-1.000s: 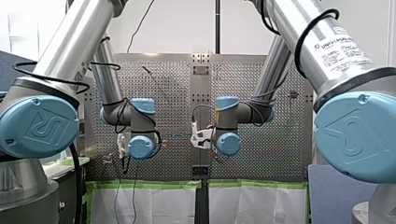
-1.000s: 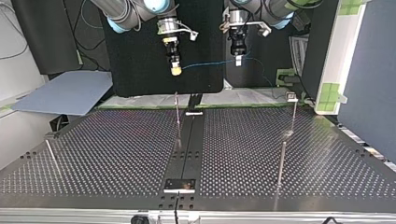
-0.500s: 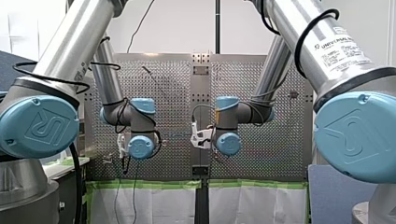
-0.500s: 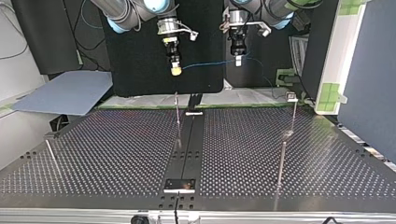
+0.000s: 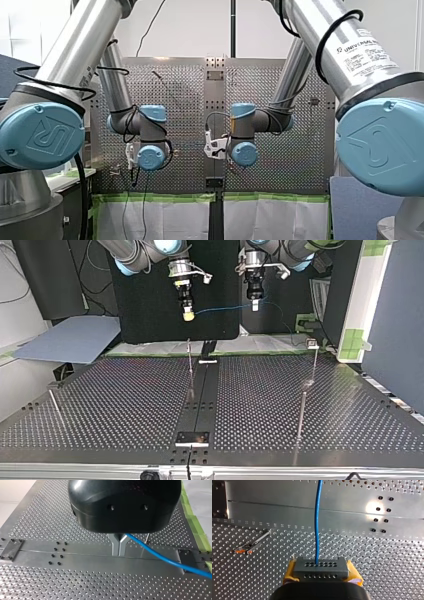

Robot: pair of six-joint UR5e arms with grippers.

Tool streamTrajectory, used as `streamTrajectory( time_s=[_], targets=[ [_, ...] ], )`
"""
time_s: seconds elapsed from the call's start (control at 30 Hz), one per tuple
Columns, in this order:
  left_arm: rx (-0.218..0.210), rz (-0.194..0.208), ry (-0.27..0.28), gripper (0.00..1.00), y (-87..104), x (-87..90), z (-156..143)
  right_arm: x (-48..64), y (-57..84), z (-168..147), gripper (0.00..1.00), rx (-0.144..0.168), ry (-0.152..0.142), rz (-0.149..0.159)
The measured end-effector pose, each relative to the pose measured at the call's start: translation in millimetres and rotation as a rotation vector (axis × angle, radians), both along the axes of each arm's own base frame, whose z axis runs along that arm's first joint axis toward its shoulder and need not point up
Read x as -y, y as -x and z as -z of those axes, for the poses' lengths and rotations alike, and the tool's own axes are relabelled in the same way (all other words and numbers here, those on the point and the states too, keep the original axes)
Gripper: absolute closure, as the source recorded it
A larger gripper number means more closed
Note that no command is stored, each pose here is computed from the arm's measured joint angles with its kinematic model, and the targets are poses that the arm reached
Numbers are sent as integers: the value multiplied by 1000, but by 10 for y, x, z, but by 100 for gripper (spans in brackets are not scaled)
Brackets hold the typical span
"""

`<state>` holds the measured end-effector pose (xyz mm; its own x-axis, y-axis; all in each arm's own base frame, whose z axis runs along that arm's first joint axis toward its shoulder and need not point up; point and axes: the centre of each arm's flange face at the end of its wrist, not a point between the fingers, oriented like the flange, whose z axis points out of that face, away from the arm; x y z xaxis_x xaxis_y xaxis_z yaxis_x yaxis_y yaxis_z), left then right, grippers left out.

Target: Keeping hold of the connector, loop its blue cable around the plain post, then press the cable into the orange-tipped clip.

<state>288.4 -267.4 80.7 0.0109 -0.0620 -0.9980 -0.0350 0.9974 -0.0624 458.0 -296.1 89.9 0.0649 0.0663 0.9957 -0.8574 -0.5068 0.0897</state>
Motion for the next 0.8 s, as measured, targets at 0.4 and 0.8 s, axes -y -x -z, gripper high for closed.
streamTrajectory(
  time_s=[0.4, 0.8],
  targets=[
    [-18, -9, -33, 99, 120, -46, -20, 60, 14, 47, 100, -18, -6, 21],
    [-35, -16, -68, 99, 226, -109, -29, 26, 131, 302, 100, -131, -103, 52]
  ],
)
